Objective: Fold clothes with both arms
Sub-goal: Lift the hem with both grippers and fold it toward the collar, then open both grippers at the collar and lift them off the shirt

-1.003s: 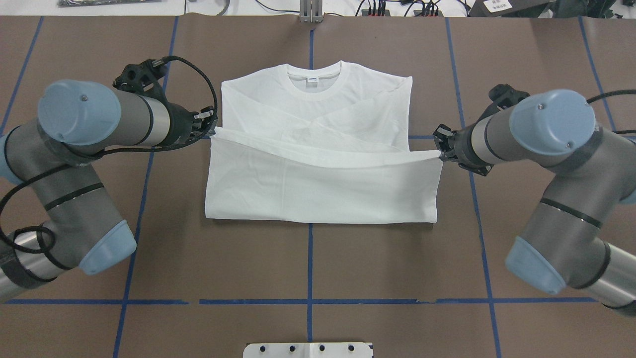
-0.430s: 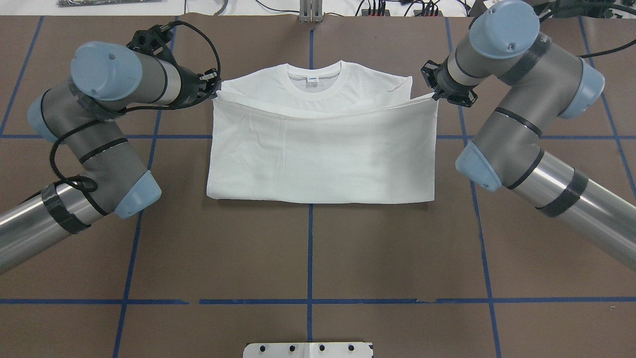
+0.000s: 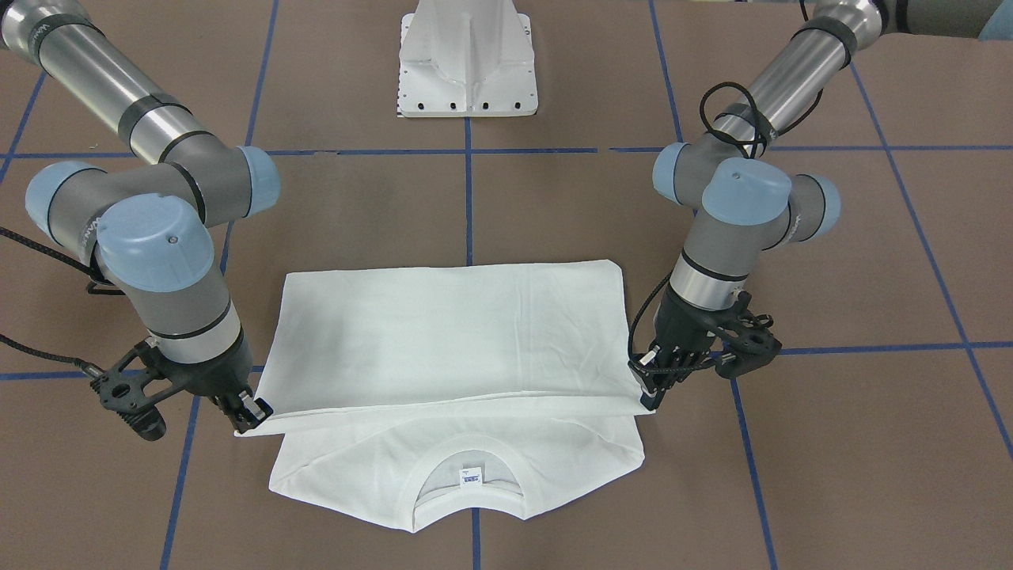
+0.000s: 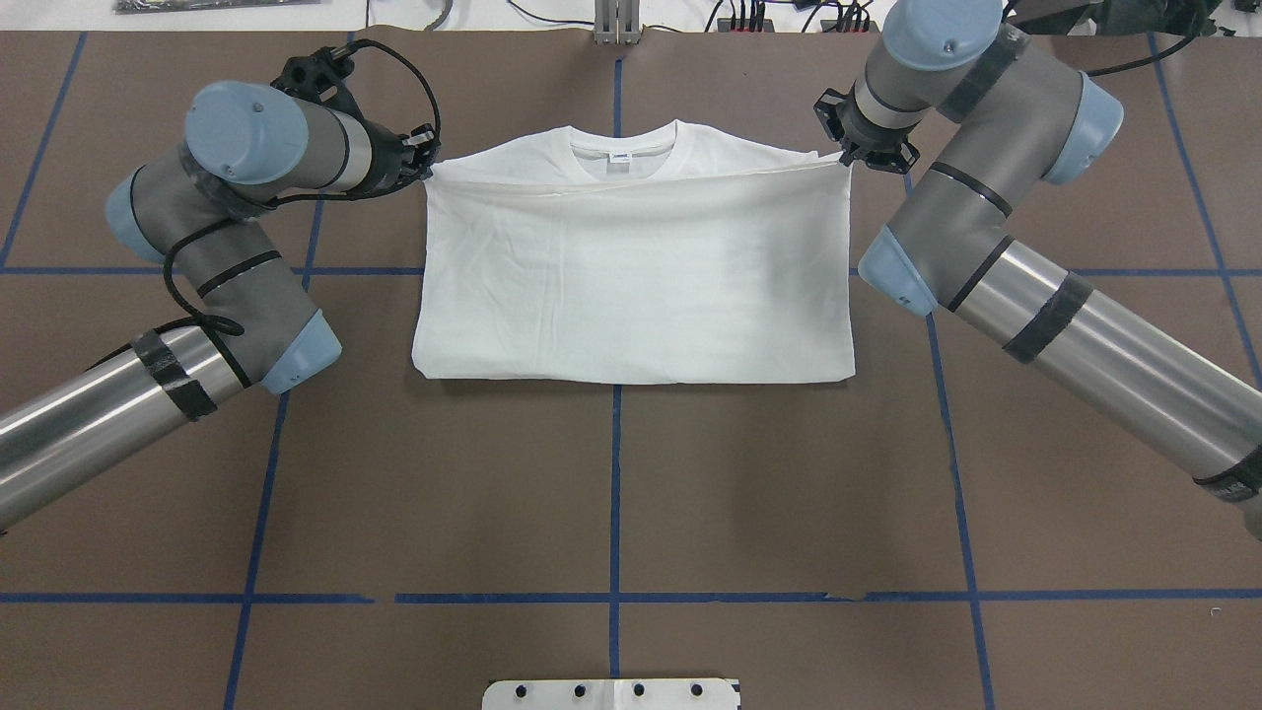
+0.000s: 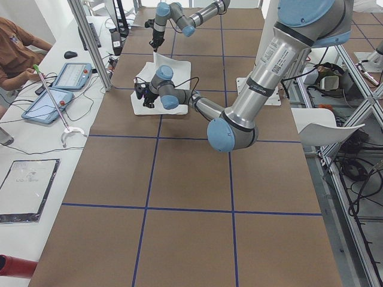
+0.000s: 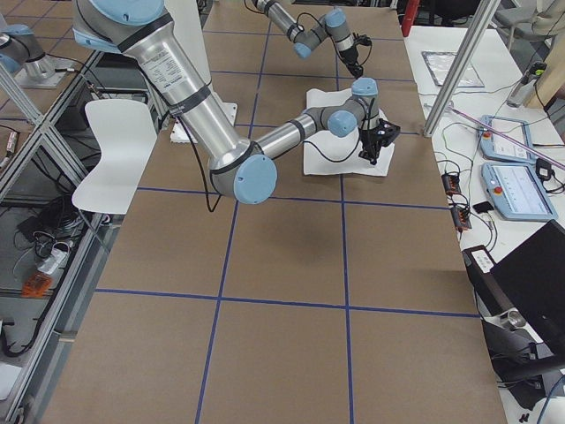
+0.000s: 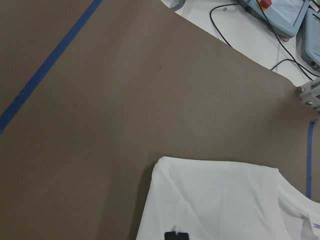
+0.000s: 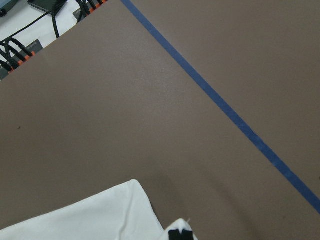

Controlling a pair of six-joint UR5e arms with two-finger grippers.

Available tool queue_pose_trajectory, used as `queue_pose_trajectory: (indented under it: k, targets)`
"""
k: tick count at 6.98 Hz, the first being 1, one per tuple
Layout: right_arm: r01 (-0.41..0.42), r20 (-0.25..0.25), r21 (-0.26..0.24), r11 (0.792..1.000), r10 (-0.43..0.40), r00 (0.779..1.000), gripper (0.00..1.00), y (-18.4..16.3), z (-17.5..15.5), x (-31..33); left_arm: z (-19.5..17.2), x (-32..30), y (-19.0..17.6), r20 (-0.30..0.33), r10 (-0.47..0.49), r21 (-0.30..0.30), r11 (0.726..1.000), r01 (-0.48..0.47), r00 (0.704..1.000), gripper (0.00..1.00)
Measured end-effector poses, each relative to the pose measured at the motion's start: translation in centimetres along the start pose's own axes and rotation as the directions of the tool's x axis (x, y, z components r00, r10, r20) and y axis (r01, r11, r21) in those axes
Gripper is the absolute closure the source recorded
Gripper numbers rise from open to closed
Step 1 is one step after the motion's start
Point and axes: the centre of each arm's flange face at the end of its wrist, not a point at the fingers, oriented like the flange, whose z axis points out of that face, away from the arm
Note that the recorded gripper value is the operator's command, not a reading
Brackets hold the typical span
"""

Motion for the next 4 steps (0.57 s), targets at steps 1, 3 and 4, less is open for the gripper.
queue_pose_trajectory:
  k: [1,3,4]
  targets:
    - [-0.001,-0.011,0.000,1.000,0.001,1.000,1.00,-0.2,1.1,-0.3,1.1,0.1,-0.2,-0.006,0.001,0.002,1.000,-0.001,1.000,1.00]
    - [-0.005,-0.036,0.000,1.000,0.005,0.999,1.00,-0.4,2.6,-0.6,3.1,0.7,-0.8,-0.001,0.004,0.024,1.000,-0.004,1.000,1.00]
    - [-0.005,-0.044,0.001,1.000,0.005,0.999,1.00,-0.4,3.4,-0.9,4.0,0.3,-1.1,0.000,0.012,0.038,0.999,-0.012,1.000,1.00]
